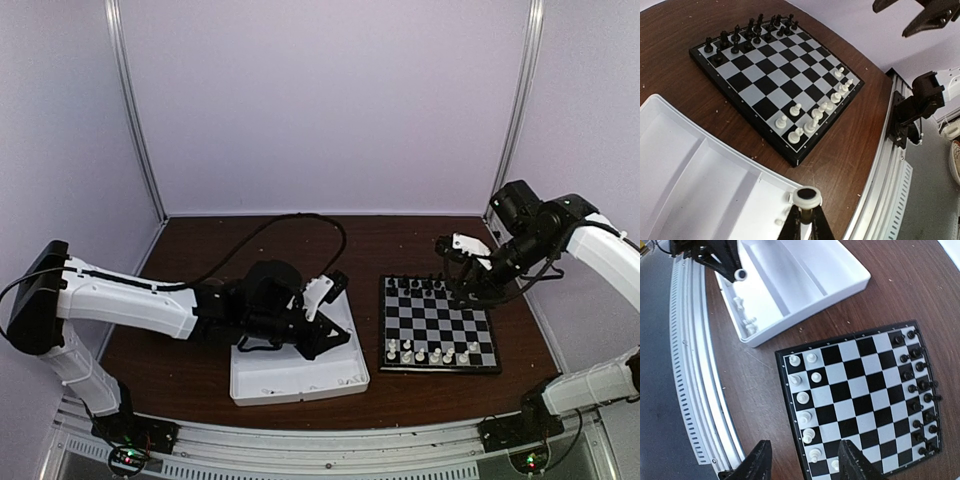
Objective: Set up the chess pieces on the board
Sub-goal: Pass from the left arm to the right, then pass from the right arm to the left
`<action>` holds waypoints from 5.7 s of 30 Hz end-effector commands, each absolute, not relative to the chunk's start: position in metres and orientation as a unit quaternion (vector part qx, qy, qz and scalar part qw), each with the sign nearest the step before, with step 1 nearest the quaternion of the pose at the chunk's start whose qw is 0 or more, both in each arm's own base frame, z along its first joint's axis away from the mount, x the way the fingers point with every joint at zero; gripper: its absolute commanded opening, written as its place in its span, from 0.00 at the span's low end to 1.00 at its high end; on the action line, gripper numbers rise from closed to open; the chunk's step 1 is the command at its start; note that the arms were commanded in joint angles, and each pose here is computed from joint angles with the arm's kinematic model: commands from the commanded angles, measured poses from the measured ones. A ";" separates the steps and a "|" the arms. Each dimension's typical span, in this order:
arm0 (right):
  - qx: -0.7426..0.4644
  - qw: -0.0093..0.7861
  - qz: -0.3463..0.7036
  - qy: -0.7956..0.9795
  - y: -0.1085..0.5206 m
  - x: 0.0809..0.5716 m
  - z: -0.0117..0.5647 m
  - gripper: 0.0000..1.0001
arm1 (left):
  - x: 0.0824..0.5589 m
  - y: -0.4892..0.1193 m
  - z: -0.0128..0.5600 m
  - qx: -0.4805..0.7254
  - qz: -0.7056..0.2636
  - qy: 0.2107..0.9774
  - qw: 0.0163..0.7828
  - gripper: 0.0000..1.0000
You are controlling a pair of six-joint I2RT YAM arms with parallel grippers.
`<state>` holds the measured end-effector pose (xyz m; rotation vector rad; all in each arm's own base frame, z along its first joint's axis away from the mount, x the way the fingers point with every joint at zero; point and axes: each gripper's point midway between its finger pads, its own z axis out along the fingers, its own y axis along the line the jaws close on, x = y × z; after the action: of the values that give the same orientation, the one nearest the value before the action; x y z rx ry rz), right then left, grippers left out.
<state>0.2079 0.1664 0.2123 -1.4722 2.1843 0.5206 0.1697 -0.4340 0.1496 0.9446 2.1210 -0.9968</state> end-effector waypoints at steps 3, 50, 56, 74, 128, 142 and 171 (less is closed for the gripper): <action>-0.606 0.228 0.248 0.721 0.209 0.190 0.230 0.49 | 0.167 -0.449 0.190 0.357 -0.472 0.765 0.253 0.03; -0.801 0.215 0.141 0.541 0.322 0.146 0.211 0.13 | 0.140 -0.479 0.225 0.342 -0.605 0.705 0.141 0.09; -0.760 0.226 0.154 0.589 0.315 0.163 0.211 0.08 | 0.148 -0.476 0.222 0.332 -0.589 0.718 0.165 0.27; -0.560 0.193 0.410 0.694 0.303 0.176 0.231 0.09 | 0.192 -0.457 0.263 0.300 -0.487 0.679 0.460 0.32; -0.546 0.210 0.421 0.694 0.301 0.181 0.238 0.11 | 0.168 -0.488 0.255 0.316 -0.557 0.659 0.395 0.26; -0.544 0.215 0.420 0.694 0.298 0.182 0.238 0.12 | 0.168 -0.490 0.256 0.323 -0.554 0.657 0.396 0.16; -0.457 0.265 0.304 0.792 0.132 0.206 0.233 0.53 | 0.187 -0.547 0.186 0.484 -0.374 0.759 0.224 0.06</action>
<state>0.2117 0.1555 0.2492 -1.2654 2.0785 0.8787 0.1948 -0.5528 0.2279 1.1453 1.9100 -1.1355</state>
